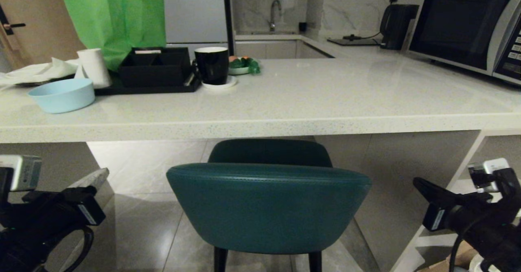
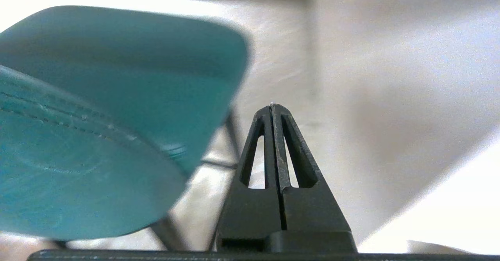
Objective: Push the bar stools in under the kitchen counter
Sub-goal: Push the gray chair back under the dining table
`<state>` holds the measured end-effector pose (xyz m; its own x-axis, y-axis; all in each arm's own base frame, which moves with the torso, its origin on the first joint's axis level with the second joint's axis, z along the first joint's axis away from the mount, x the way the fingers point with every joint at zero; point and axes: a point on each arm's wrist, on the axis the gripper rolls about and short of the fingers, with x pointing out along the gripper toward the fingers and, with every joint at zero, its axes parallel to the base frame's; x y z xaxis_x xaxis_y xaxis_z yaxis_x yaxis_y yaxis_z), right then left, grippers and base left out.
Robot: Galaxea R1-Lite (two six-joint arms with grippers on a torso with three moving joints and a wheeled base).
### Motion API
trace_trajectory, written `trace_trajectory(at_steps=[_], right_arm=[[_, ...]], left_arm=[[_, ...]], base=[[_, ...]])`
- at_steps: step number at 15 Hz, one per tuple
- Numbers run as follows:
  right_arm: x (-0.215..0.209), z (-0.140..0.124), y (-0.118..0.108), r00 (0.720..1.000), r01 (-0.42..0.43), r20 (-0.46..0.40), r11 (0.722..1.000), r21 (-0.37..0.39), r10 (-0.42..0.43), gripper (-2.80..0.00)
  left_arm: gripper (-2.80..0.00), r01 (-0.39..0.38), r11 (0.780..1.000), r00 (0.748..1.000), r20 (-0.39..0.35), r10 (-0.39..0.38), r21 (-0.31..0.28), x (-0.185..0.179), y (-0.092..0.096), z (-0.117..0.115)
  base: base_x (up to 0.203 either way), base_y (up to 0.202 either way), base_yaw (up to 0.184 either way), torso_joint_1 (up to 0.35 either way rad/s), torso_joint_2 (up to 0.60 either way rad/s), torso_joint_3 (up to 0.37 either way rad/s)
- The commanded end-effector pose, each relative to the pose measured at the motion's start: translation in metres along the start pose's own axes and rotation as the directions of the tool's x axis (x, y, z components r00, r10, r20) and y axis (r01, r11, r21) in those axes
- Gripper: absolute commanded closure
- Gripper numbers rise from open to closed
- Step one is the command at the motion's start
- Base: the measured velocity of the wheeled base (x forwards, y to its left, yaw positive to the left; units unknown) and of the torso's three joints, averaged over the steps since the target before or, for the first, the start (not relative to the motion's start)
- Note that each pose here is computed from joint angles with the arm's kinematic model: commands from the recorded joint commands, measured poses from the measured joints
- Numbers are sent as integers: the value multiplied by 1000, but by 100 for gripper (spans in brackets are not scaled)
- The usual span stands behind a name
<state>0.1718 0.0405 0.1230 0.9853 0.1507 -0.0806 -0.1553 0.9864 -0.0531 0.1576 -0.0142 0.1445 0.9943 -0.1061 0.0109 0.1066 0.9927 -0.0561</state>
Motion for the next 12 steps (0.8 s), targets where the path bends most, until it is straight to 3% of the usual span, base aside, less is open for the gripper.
trace_trajectory(at_steps=[1, 5, 8, 10, 12], right_arm=[[-29, 23, -4, 991, 44, 130, 999, 3, -44, 0], [-84, 50, -13, 979, 102, 178, 995, -7, -100, 0], [-125, 61, -21, 958, 200, 215, 980, -20, -191, 0], [-155, 57, -22, 939, 255, 245, 966, -35, -239, 0], [-187, 45, -20, 936, 271, 244, 961, -46, -252, 0]], left_arm=[[0, 1, 1000, 993, 118, -1, 1, -35, -2, 29], [0, 10, 999, 998, 70, -8, -33, -107, -5, 55], [0, -41, 999, 988, 145, 45, -30, -151, -6, 63], [0, -96, 995, 975, 201, 94, -1, -171, -7, 56], [0, -103, 994, 974, 203, 96, 23, -186, -9, 39]], base=[[0, 0, 0, 0, 0, 0], [0, 0, 0, 0, 0, 0], [0, 0, 0, 0, 0, 0], [0, 0, 0, 0, 0, 0], [0, 0, 0, 0, 0, 0]])
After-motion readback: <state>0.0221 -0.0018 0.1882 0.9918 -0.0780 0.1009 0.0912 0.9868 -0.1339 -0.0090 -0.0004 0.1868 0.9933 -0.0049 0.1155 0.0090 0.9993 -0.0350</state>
